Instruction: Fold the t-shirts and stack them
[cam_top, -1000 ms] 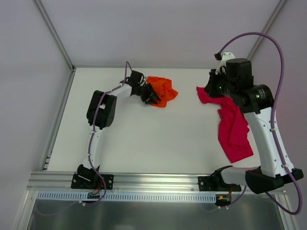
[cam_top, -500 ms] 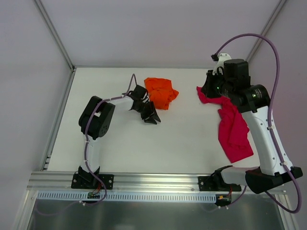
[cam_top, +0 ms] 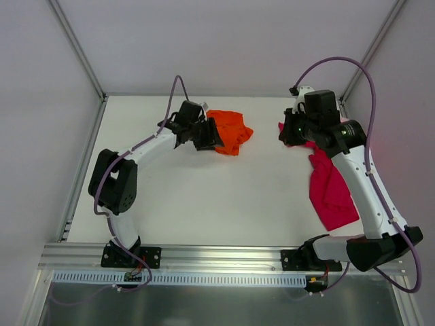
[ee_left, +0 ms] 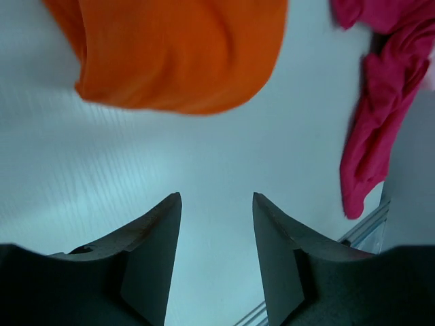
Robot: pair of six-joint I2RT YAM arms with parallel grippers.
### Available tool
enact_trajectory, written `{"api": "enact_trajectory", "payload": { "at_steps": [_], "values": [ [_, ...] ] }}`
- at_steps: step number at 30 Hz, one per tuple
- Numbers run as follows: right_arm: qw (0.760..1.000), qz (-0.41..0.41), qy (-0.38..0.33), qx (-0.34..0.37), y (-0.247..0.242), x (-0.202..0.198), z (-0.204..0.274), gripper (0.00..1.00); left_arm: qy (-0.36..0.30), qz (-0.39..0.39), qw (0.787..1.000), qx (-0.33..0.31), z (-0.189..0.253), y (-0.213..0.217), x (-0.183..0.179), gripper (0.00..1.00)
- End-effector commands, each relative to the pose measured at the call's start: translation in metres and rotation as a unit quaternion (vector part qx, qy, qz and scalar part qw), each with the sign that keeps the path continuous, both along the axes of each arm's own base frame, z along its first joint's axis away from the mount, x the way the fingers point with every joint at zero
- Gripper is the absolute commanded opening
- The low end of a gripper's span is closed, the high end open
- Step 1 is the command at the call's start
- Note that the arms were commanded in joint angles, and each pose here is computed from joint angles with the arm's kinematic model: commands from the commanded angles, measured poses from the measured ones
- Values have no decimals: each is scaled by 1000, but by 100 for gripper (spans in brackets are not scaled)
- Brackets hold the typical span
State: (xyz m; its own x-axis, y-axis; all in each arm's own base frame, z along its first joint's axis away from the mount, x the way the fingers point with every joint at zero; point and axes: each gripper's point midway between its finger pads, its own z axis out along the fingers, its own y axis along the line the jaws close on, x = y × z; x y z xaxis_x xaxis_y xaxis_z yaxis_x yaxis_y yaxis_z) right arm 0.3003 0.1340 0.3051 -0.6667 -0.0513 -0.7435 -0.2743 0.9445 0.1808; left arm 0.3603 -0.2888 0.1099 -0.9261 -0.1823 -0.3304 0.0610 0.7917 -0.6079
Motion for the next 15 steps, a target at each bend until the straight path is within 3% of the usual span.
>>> {"api": "enact_trajectory", "payload": {
  "at_steps": [1,7,11,15],
  "values": [
    [1000,-1,3,19,10,12,-9,1,-91,34,995,19,50,16,50,48],
    [1000,-2,0,10,7,13,-7,1,-65,53,996,37,27,27,90,53],
    [1000,-6,-2,-7,0,9,-8,1,-50,49,997,43,15,27,94,57],
    [1000,-9,-3,-9,-3,7,-10,1,-39,47,997,43,5,29,86,68]
  ]
}}
